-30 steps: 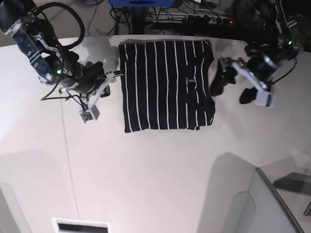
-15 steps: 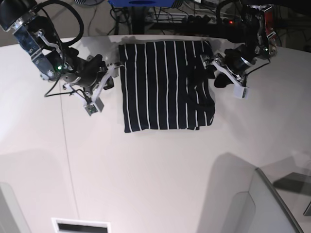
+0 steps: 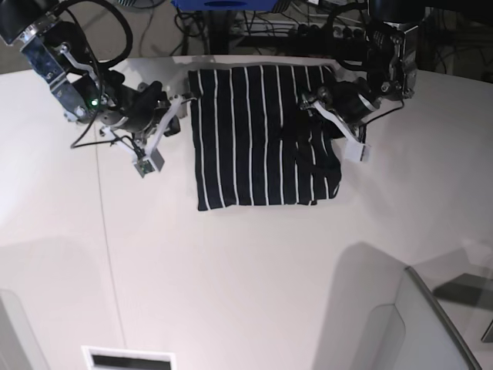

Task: Layout the t-shirt on the table in an organized manner, then fold the t-shirt properly
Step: 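Grasp the folded shirt edge with the left gripper and rotate it, then drag the folded shirt with the left gripper to square it on the table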

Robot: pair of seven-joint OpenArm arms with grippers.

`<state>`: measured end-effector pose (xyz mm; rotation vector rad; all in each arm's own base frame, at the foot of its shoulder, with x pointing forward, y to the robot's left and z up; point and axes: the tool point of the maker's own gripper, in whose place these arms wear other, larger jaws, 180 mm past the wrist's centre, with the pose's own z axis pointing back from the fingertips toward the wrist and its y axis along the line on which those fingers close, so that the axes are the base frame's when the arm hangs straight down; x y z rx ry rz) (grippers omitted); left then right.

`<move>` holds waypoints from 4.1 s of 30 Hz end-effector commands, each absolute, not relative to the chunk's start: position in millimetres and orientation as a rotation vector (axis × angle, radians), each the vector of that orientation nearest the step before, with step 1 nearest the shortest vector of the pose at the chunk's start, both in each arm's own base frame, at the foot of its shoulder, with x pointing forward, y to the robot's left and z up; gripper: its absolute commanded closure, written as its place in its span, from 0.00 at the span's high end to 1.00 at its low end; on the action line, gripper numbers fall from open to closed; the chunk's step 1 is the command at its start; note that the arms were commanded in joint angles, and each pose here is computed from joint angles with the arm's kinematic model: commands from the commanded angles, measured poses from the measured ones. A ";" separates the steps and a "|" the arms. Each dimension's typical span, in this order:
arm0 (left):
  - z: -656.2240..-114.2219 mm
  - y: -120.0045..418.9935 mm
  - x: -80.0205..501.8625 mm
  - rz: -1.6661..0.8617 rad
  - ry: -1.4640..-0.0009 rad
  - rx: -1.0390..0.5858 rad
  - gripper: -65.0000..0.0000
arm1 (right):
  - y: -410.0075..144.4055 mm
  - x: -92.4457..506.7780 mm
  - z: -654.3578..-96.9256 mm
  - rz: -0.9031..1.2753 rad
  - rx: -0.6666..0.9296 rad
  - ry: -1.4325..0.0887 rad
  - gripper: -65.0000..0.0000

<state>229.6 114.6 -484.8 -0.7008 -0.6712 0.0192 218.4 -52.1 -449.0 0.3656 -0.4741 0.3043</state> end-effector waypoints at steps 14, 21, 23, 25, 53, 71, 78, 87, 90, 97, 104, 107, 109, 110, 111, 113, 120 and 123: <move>-480.6 154.9 261.5 -0.603 -0.490 -0.219 0.00 | -85.4 249.6 -432.4 0.198 0.327 -0.568 0.00; -477.7 130.4 281.1 -1.188 -0.370 0.014 0.00 | -97.3 257.9 -428.4 0.167 0.309 -0.589 0.00; -476.5 123.3 287.6 -1.299 -0.356 0.077 0.00 | -98.2 257.7 -428.9 0.167 0.307 -0.587 0.00; -475.1 117.8 294.0 -1.377 -0.348 0.133 0.00 | -99.8 257.0 -430.1 0.165 0.303 -0.584 0.00; -472.5 18.3 316.6 -1.556 -0.396 0.135 0.00 | -189.8 250.1 -447.8 -0.083 0.169 -0.563 0.00; -487.0 -5.5 314.9 -1.393 -0.365 0.011 0.00 | -202.5 245.7 -460.0 -0.110 0.141 -0.563 0.00; -491.9 3.3 312.6 -1.367 -0.340 0.014 0.00 | -203.9 247.8 -459.5 -0.114 0.137 -0.586 0.00; -492.0 13.1 312.9 -1.362 -0.300 0.054 0.00 | -202.8 246.9 -460.2 -0.114 0.139 -0.584 0.00; -494.7 17.2 309.5 -1.361 -0.281 0.062 0.00 | -202.8 245.4 -461.0 -0.114 0.139 -0.581 0.00; -495.9 27.2 309.0 -1.355 -0.250 0.089 0.00 | -202.9 242.7 -461.7 -0.113 0.138 -0.578 0.00; -496.1 28.4 309.1 -1.355 -0.250 0.090 0.00 | -202.7 242.3 -461.7 -0.112 0.139 -0.577 0.00; -493.7 27.7 312.8 -1.359 -0.258 0.095 0.00 | -202.2 242.6 -461.2 -0.110 0.140 -0.579 0.00; -493.6 27.9 313.0 -1.365 -0.257 0.100 0.00 | -202.2 242.6 -461.2 -0.110 0.140 -0.579 0.00; -492.8 27.6 314.1 -1.365 -0.260 0.101 0.00 | -202.2 242.6 -461.2 -0.110 0.140 -0.579 0.00; -492.0 27.1 314.6 -1.366 -0.263 0.101 0.00 | -202.2 242.6 -461.2 -0.110 0.140 -0.579 0.00; -484.3 22.8 320.0 -1.372 -0.294 0.110 0.00 | -202.2 242.6 -461.2 -0.110 0.140 -0.579 0.00; -450.7 29.9 344.8 -1.381 -0.406 0.184 0.38 | -200.1 242.0 -461.9 -0.108 0.144 -0.576 0.00; -443.1 39.7 355.9 -1.403 -0.408 0.267 0.52 | -199.9 243.0 -461.1 -0.107 0.145 -0.579 0.00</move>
